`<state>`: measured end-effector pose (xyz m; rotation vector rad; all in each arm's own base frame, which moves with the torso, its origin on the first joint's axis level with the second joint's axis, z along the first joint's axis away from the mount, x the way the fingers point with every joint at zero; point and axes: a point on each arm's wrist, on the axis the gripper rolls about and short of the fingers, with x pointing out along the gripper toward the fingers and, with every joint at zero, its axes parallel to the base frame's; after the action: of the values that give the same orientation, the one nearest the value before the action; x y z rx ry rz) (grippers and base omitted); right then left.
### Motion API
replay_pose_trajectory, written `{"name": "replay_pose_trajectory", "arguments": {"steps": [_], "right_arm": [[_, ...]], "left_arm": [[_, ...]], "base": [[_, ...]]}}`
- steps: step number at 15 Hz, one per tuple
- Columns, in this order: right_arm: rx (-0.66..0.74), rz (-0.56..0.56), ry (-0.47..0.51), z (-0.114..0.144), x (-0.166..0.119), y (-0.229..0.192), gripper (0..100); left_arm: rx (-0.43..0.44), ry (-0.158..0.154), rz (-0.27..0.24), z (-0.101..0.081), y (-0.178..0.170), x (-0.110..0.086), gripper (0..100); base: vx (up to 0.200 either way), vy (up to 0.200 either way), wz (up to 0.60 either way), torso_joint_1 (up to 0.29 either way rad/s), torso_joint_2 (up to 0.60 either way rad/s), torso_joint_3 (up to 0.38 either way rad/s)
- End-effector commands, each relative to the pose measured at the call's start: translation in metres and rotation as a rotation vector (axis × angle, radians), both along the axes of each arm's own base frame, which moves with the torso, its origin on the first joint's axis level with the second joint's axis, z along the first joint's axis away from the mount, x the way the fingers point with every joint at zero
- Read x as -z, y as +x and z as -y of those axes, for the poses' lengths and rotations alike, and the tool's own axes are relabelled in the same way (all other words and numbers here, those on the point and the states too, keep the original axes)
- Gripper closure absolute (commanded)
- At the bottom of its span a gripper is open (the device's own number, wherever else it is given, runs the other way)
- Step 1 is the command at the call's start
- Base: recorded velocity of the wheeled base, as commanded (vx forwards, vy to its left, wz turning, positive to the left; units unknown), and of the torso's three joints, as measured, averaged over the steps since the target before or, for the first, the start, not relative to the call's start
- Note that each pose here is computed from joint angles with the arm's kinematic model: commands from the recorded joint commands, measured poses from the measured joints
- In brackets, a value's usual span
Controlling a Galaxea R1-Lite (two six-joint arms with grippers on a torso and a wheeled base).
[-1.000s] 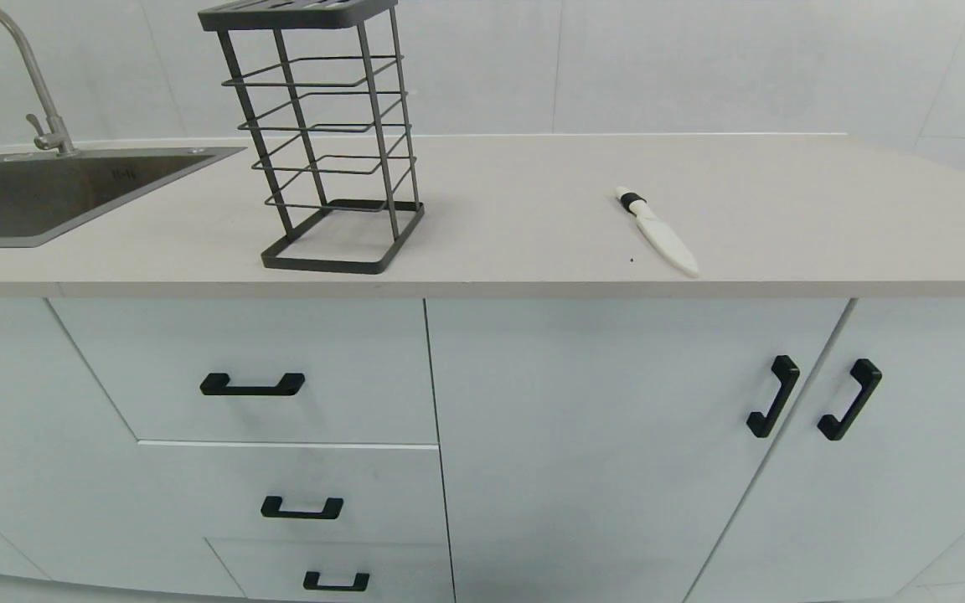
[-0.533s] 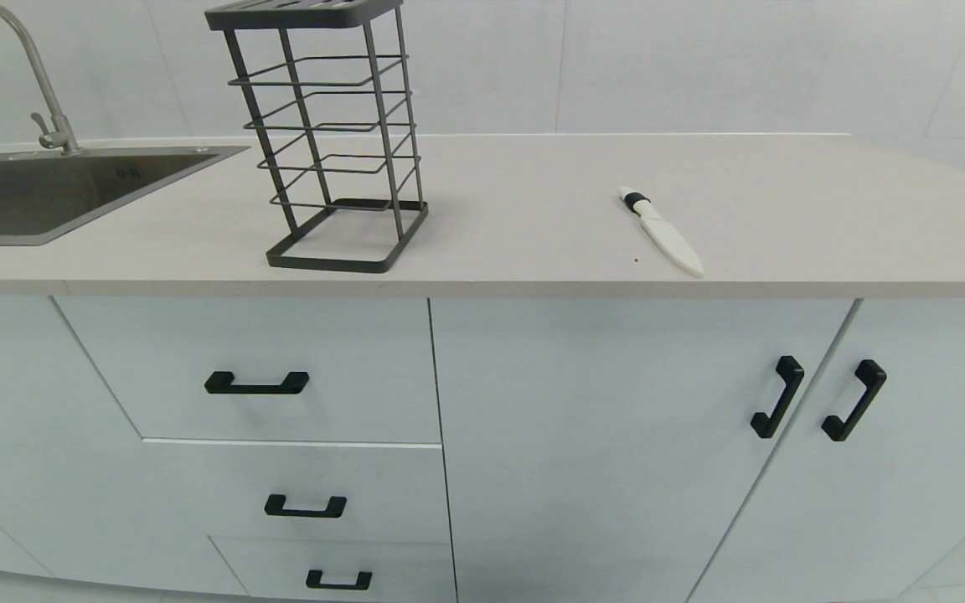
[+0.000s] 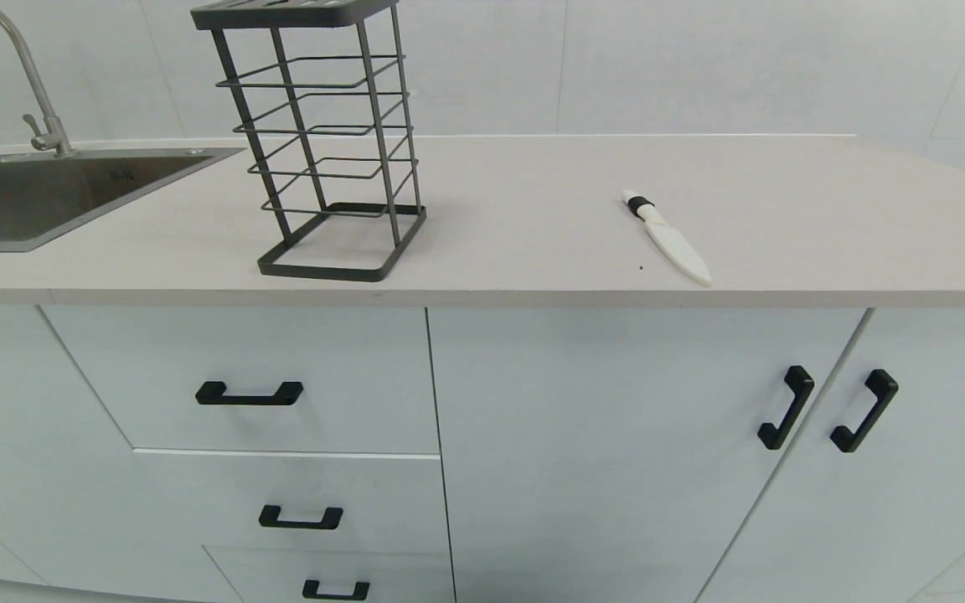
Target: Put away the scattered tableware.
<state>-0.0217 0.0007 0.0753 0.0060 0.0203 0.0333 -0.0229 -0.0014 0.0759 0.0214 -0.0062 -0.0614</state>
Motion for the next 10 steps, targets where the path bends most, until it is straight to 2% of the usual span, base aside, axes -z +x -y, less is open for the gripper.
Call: {"name": "replay_pose_trajectory", "arguments": {"steps": [1,3,6,10], "right_arm": [[0.0,-0.001,0.0,0.0,0.0001,0.0001,0],[0.0,-0.001,0.0,0.0,0.0001,0.0001,0],[0.0,-0.001,0.0,0.0,0.0001,0.0001,0],[0.0,-0.001,-0.001,0.0,0.0001,0.0001,0]], "left_arm": [[0.0,0.0,-0.001,0.0,0.0001,-0.0001,0],[0.0,0.0,-0.001,0.0,0.0001,-0.0001,0],[0.0,0.002,-0.001,0.0,0.0001,-0.0001,0],[0.0,0.002,-0.001,0.0,0.0001,-0.0001,0]], "base": [[0.0,0.0,0.0,0.0,0.0,0.0],[0.0,0.0,0.0,0.0,0.0,0.0],[0.0,0.0,0.0,0.123,-0.1,-0.103],[0.0,0.0,0.0,0.206,-0.53,-0.236]]}}
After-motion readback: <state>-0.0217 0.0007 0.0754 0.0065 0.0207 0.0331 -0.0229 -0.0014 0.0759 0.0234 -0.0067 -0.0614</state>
